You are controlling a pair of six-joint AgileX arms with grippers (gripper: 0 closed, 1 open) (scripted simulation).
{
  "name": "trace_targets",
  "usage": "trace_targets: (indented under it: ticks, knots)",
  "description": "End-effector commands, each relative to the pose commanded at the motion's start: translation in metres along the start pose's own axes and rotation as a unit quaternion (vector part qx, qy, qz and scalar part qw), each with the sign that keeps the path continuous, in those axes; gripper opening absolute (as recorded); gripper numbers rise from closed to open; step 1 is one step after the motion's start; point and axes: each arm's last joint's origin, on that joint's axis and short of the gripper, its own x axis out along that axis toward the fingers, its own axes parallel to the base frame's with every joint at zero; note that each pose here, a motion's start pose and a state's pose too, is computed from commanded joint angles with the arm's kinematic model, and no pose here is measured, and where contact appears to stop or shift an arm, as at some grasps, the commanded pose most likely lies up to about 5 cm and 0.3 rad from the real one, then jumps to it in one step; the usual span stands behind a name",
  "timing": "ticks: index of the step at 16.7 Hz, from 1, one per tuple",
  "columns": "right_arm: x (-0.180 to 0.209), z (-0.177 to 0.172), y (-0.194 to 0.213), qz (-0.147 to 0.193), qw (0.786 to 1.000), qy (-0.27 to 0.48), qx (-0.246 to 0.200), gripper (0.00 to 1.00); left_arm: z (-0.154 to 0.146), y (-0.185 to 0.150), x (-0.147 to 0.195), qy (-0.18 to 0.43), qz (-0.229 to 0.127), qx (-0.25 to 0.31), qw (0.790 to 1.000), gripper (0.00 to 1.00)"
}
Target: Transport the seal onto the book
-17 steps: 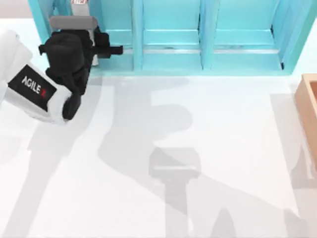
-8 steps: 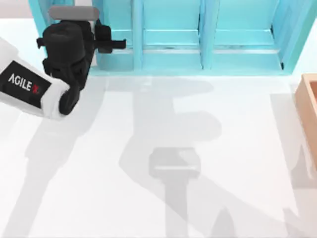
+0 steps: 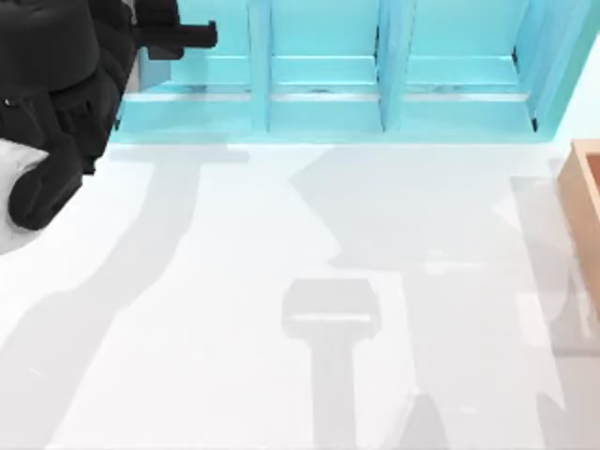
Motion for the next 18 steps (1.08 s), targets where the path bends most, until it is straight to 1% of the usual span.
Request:
trace_targets:
  ticks: [3, 6, 13, 15, 18]
  knots:
    - [0.0, 0.0, 0.0, 0.0, 1.0, 0.0, 0.0, 1.0, 0.014, 0.005, -0.043, 0.004, 0.002, 0.002, 1.0, 0.0]
    - [0.0, 0.0, 0.0, 0.0, 1.0, 0.0, 0.0, 1.0, 0.016, 0.008, -0.065, 0.012, 0.004, 0.005, 1.0, 0.0]
    - [0.0, 0.0, 0.0, 0.0, 1.0, 0.0, 0.0, 1.0, 0.015, 0.008, -0.066, 0.016, 0.005, 0.003, 1.0, 0.0]
    - [0.0, 0.0, 0.0, 0.0, 1.0, 0.0, 0.0, 1.0, 0.015, 0.002, -0.064, 0.019, 0.003, -0.019, 1.0, 0.0]
    - [0.0, 0.0, 0.0, 0.0, 1.0, 0.0, 0.0, 1.0, 0.009, -0.014, -0.059, 0.038, 0.004, -0.077, 0.996, 0.0]
